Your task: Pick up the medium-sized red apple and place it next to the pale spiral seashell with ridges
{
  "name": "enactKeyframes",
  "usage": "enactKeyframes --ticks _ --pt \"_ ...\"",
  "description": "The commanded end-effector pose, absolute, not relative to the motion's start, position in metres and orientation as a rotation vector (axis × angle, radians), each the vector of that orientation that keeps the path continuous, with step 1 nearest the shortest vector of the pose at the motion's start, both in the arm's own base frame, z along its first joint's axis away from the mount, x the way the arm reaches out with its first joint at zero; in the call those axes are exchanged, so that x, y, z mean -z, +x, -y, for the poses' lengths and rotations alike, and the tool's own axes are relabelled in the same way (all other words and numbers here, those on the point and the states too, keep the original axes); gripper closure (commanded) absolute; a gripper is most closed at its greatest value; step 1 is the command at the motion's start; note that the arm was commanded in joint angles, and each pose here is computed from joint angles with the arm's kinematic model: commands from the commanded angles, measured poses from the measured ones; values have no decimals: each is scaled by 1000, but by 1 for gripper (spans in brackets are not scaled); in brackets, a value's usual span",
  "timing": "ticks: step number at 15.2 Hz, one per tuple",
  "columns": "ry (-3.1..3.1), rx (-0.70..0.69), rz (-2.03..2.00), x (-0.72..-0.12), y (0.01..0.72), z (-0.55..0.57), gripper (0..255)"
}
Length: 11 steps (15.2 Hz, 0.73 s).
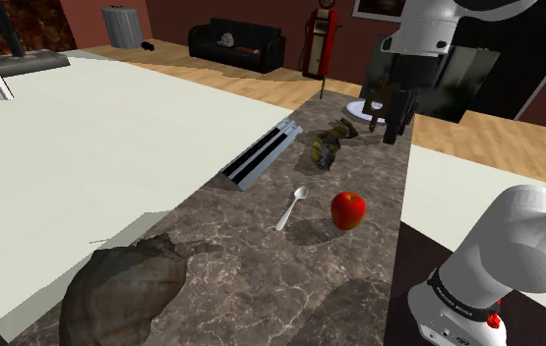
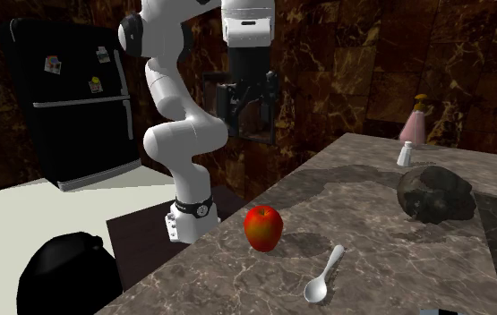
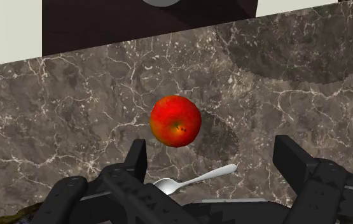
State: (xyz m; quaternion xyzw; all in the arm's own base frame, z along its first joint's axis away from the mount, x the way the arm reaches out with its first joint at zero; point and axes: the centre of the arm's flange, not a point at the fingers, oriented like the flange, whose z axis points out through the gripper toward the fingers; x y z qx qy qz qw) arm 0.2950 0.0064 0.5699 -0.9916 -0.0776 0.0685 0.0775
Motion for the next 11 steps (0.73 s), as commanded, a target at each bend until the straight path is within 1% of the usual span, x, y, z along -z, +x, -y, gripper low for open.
enactKeyframes --ticks 1,11 --pt "-2970 -205 232 -570 295 -6 0" --pt "-3065 -79 77 -445 312 -26 0"
